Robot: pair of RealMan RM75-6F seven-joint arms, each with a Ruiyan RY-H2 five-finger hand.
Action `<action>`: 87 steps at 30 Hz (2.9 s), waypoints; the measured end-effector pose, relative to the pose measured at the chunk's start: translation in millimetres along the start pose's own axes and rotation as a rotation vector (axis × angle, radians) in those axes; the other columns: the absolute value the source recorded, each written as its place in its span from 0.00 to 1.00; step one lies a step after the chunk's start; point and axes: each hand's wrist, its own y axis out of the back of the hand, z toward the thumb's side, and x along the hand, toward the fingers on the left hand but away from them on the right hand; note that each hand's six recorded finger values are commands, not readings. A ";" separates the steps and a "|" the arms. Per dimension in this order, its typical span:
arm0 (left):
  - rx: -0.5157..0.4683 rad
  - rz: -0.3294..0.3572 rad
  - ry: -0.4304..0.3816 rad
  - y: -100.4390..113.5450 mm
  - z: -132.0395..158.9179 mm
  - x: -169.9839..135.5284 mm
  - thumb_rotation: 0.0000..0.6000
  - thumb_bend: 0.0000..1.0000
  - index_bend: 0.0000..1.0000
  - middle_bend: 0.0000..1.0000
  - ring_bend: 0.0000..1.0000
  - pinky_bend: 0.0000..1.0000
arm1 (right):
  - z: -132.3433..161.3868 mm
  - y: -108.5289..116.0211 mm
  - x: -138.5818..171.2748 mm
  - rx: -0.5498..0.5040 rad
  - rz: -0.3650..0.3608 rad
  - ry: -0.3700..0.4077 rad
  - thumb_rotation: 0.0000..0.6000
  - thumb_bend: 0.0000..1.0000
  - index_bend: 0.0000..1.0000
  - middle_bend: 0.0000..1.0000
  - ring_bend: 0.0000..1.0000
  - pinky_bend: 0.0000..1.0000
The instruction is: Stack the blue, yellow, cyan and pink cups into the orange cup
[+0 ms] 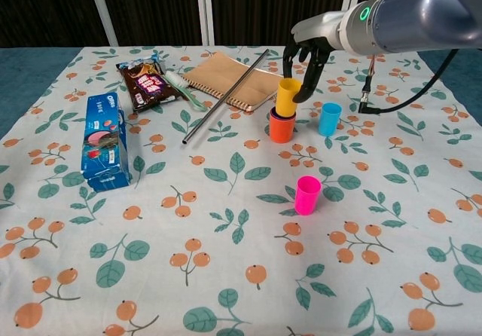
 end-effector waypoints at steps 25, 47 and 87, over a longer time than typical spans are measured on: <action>0.003 -0.003 0.000 0.1 -0.3 -0.7 1.00 0.19 0.22 0.01 0.00 0.00 | -19.9 6.1 8.9 0.063 0.001 -0.037 1.00 0.32 0.27 0.00 0.12 0.20; 0.015 -0.010 0.003 -1.4 -0.7 -1.5 1.00 0.19 0.23 0.01 0.00 0.00 | -53.9 -22.3 1.5 0.039 -0.011 -0.054 1.00 0.32 0.39 0.00 0.12 0.20; 0.020 -0.019 0.015 -2.0 -2.6 -0.8 1.00 0.19 0.23 0.01 0.00 0.00 | -67.7 -39.1 -13.1 0.019 0.024 -0.082 1.00 0.39 0.46 0.00 0.12 0.20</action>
